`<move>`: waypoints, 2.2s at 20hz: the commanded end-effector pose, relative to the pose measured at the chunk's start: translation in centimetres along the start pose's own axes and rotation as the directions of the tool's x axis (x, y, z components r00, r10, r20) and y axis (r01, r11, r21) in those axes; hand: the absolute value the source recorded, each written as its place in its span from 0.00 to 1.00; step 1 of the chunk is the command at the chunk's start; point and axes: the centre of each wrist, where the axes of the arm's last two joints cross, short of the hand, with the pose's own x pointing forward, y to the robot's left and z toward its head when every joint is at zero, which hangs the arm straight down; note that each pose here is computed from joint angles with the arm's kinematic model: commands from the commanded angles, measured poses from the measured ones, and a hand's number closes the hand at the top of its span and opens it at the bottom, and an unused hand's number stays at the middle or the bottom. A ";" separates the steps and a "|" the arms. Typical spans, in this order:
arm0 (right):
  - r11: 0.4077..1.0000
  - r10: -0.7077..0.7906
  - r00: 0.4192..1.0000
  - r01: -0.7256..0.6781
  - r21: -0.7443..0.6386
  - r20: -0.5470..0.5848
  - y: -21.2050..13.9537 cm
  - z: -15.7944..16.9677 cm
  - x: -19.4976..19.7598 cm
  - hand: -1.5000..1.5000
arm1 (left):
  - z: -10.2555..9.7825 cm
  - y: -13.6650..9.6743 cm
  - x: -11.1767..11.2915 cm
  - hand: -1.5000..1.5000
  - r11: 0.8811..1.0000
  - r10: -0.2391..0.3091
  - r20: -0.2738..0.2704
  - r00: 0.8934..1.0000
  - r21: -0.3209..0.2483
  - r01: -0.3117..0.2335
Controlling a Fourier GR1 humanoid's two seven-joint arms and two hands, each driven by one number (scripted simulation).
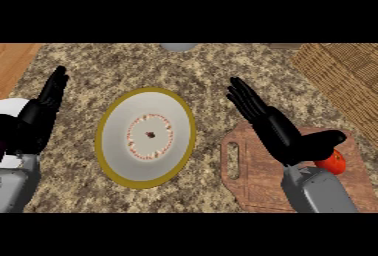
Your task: Pick the tomato from the cutting board and place it in the basket
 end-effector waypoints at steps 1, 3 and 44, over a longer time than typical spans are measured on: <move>0.994 -0.093 0.993 0.096 -0.044 0.069 -3.7 1.5 -1.9 1.00 | 0.2 1.0 -0.9 0.50 0.999 -0.011 -0.046 0.999 0.032 0.013; 0.953 -0.192 0.958 0.235 -0.194 0.215 -7.9 6.1 -2.0 1.00 | 1.0 1.1 -2.0 0.50 0.998 -0.030 -0.128 0.991 0.052 0.037; 0.884 0.427 0.856 -0.463 -0.067 -0.291 -24.1 24.0 7.6 0.00 | 0.4 -4.9 -2.8 0.50 0.999 0.006 -0.299 0.954 -0.036 -0.018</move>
